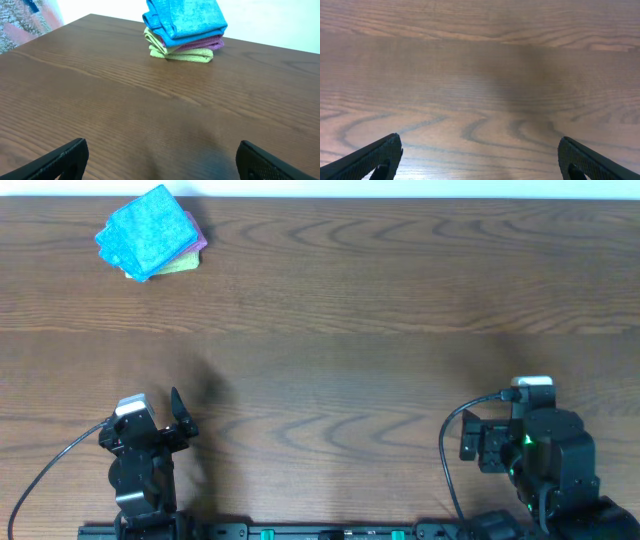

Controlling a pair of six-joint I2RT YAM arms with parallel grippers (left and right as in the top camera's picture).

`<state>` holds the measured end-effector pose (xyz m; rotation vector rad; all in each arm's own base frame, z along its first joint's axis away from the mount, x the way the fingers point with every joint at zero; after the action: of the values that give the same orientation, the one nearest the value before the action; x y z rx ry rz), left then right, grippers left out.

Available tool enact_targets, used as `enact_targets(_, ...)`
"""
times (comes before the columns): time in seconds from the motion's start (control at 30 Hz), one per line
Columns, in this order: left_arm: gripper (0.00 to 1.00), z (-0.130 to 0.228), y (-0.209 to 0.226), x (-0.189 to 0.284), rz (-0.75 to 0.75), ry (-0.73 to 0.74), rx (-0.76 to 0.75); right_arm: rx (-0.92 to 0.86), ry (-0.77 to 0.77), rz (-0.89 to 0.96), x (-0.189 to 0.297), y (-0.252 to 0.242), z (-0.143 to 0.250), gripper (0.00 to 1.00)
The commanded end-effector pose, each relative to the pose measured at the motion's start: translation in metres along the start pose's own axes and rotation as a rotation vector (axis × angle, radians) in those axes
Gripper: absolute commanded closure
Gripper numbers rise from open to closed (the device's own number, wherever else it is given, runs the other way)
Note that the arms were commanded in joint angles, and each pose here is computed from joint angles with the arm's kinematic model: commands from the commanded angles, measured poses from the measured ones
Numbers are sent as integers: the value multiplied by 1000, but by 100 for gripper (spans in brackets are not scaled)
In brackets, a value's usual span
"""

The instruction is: Fold the cloth

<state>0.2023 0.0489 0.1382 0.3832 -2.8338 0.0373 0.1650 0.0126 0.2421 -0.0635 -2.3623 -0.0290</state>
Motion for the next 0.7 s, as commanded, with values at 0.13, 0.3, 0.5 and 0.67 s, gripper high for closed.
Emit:
enact_targets(0.13,5,12,4,-3,-24,24,-23,43,-230,6,3,-6,-21,1)
enact_targets(0.3,4,12,4,-3,-24,24,-23,14,-415,-10,-9,-9,-11,1)
enact_targets(0.5,5,12,4,-3,-24,24,-23,-15,-476,5,-42,-13,10,1)
enact_targets(0.67,5,12,4,-3,-24,24,-23,-25,-521,2,-66,-12,25,1)
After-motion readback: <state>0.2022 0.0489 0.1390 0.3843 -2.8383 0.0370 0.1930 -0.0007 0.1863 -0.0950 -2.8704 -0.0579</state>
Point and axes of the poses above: each gripper's point midway between its finger pads, its own x axis back along the fingers, its own y axis along the line the jaws close on, z = x × y, the point moved 3 cm from there along x, back along the fingers, and after that the axes turned 4 degrees about -x, right-handed, at the moved point
